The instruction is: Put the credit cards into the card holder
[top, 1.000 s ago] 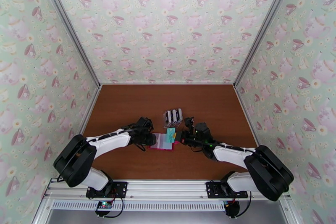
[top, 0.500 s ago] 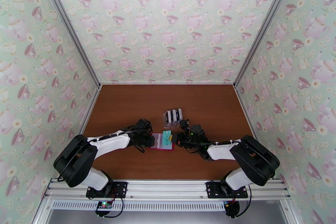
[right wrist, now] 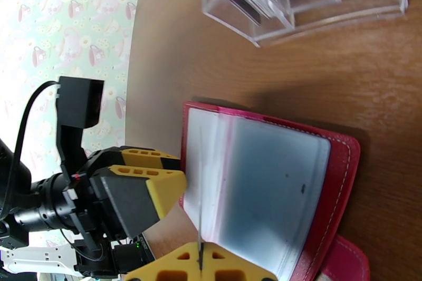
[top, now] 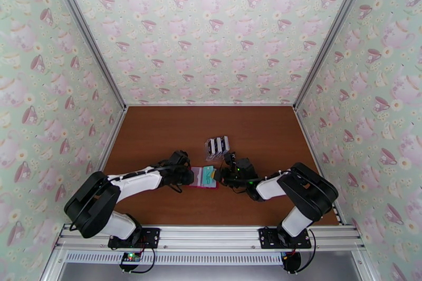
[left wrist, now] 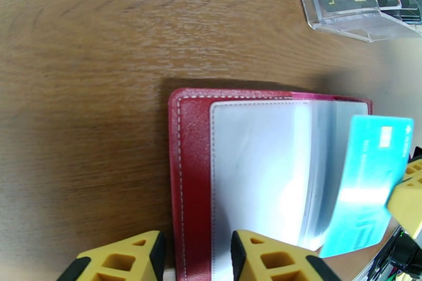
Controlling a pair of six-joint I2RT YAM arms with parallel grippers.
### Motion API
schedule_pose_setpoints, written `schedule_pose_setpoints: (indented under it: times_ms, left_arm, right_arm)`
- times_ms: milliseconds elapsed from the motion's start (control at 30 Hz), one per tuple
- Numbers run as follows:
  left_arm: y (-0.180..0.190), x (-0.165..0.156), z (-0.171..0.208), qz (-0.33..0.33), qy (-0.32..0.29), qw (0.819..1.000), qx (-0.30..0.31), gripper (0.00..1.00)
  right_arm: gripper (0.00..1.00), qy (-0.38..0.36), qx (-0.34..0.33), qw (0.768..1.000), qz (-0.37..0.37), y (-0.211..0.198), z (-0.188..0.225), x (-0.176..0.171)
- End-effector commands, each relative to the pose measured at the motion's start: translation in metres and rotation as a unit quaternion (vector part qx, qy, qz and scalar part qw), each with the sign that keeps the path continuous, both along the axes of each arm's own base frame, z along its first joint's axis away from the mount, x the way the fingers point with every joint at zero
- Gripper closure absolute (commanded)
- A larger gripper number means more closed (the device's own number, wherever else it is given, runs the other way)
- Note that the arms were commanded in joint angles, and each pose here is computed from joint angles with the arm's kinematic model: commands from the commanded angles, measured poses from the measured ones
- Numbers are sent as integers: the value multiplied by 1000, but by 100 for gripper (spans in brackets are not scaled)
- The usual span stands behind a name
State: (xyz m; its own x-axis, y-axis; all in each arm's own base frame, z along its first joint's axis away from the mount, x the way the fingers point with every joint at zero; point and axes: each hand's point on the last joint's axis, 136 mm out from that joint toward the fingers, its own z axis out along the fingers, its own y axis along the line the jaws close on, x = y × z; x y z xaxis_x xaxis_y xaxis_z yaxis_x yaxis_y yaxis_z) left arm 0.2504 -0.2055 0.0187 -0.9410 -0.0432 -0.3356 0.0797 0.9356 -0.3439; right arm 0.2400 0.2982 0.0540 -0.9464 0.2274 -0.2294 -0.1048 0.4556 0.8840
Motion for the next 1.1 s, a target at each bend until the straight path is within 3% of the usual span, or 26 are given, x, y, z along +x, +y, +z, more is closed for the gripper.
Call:
schedule_pose_setpoints:
  times_ms: [0, 1067]
  left_arm:
    - [6, -31, -24, -6, 57, 998, 16, 60]
    - [8, -42, -33, 4, 66, 998, 15, 64]
  right_arm:
    - [100, -5, 8, 1000, -7, 3, 2, 3]
    - [100, 12, 18, 1000, -5, 12, -13, 5]
